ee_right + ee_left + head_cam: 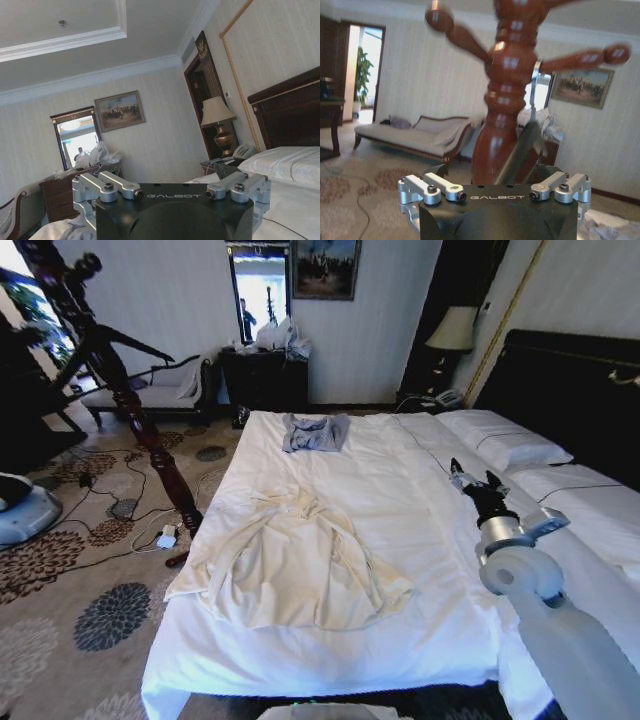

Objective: Pick up the clothes from the bed and hang them on the clothes hanger.

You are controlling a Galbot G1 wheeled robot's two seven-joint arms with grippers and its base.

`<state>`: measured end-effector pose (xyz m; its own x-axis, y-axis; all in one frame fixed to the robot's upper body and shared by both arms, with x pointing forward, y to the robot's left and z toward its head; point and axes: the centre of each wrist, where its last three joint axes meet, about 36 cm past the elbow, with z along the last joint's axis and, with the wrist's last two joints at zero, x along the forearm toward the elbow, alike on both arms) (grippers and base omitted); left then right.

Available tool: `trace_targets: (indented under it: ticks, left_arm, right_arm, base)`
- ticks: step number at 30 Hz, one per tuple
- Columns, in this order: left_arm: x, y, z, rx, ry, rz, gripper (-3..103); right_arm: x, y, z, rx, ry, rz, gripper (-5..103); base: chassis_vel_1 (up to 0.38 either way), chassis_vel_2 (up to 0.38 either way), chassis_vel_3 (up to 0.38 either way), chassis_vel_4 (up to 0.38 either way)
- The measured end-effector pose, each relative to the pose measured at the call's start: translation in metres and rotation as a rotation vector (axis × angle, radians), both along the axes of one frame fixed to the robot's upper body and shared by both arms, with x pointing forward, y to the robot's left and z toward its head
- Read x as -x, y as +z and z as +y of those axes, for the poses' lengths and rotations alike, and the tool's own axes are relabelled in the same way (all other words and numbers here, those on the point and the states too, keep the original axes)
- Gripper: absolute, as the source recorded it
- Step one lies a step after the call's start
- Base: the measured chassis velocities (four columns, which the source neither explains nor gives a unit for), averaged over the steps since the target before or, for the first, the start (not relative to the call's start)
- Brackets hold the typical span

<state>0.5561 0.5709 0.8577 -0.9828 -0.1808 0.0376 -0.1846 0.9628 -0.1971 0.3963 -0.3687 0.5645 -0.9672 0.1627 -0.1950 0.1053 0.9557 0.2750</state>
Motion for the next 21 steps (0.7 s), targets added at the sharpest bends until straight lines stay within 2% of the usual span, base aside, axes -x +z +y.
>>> trace_targets:
  ticks: [6, 7, 8, 10, 13, 16, 18, 19, 21]
  left_arm:
    - [-0.016, -0.023, -0.003, 0.044, -0.035, 0.033, 101]
    - [-0.018, -0.025, -0.005, 0.051, -0.044, 0.034, 97]
    - [-0.018, -0.025, -0.005, 0.051, -0.044, 0.034, 97]
    - [-0.020, -0.029, -0.007, 0.058, -0.055, 0.035, 86]
    - [-0.019, -0.031, -0.009, 0.056, -0.064, 0.034, 81]
    - [-0.017, -0.033, -0.010, 0.047, -0.078, 0.035, 64]
    - [-0.016, -0.034, -0.010, 0.046, -0.082, 0.036, 64]
    - [-0.015, -0.036, -0.010, 0.044, -0.088, 0.037, 54]
    - [-0.014, -0.038, -0.009, 0.043, -0.093, 0.039, 54]
  right_arm:
    - [0.006, -0.003, -0.003, 0.004, -0.012, 0.011, 100]
    - [0.007, -0.004, -0.005, 0.005, -0.017, 0.013, 100]
    - [0.007, -0.004, -0.005, 0.005, -0.017, 0.013, 100]
    - [0.010, -0.004, -0.008, 0.009, -0.028, 0.014, 100]
    - [0.012, -0.004, -0.010, 0.012, -0.035, 0.015, 100]
    - [0.014, -0.005, -0.012, 0.019, -0.042, 0.017, 100]
    - [0.014, -0.005, -0.012, 0.021, -0.043, 0.018, 100]
    - [0.014, -0.005, -0.013, 0.023, -0.044, 0.018, 100]
    - [0.014, -0.005, -0.013, 0.024, -0.044, 0.017, 100]
  base:
    - [0.000, 0.000, 0.000, 0.000]
    - [0.000, 0.000, 0.000, 0.000]
    - [0.000, 0.000, 0.000, 0.000]
    - [0.000, 0.000, 0.000, 0.000]
    - [0.000, 0.000, 0.000, 0.000]
    - [0.000, 0.000, 0.000, 0.000]
    - [0.000, 0.000, 0.000, 0.000]
    - [0.000, 0.000, 0.000, 0.000]
    - [0.000, 0.000, 0.000, 0.000]
